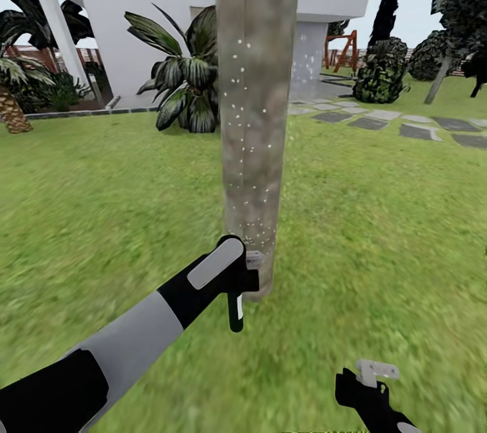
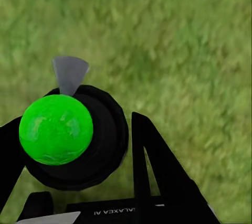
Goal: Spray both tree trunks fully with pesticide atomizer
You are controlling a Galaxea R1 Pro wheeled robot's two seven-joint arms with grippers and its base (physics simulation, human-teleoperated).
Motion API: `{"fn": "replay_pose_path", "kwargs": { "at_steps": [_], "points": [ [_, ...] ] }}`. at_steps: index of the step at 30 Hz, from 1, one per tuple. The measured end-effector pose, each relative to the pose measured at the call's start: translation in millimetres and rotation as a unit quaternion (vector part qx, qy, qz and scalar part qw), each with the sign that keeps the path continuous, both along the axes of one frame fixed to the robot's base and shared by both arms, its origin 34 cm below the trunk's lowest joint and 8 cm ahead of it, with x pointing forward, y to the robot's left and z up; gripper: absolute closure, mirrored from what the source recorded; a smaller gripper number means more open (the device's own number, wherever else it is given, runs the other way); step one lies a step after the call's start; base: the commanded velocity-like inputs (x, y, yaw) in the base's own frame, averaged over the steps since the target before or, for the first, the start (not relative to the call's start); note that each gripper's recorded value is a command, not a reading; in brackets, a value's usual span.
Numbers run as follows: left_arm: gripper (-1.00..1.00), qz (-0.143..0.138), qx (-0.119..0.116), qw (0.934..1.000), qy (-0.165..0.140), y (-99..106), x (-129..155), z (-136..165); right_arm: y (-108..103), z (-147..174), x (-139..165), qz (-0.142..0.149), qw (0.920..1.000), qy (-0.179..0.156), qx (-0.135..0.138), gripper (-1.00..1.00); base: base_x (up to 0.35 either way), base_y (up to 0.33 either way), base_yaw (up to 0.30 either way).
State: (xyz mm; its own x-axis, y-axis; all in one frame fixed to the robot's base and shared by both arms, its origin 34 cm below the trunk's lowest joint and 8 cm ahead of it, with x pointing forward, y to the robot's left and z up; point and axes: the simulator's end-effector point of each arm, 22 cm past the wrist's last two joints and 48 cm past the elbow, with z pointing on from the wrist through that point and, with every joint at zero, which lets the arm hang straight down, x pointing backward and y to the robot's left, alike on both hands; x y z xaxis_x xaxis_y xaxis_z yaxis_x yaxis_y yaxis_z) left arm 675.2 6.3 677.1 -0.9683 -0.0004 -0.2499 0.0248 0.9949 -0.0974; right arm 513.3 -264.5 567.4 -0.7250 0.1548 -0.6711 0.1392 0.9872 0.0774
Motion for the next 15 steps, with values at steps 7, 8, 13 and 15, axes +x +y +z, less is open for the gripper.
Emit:
{"fn": "replay_pose_path", "kwargs": {
  "at_steps": [7,8,13,15],
  "points": [
    [1.00,0.000,0.000,1.0000,0.000,0.0,0.0,0.1,1.1,-0.3,-0.6,0.001,1.0000,0.000,0.000,1.00,0.066,0.334,-0.247],
    [1.00,0.000,0.000,1.0000,0.000,0.0,0.0,0.1,1.2,-0.3,-0.7,0.001,1.0000,0.001,0.000,1.00,0.076,0.334,-0.247],
    [1.00,0.000,0.000,1.0000,0.000,0.0,0.0,0.1,2.2,-0.4,-0.8,0.002,1.0000,0.001,0.001,1.00,0.076,0.334,-0.247],
    [1.00,0.000,0.000,1.0000,0.000,0.0,0.0,0.1,2.3,-0.4,-0.8,0.002,1.0000,0.001,0.001,1.00,0.036,0.334,-0.247]
  ]
}}
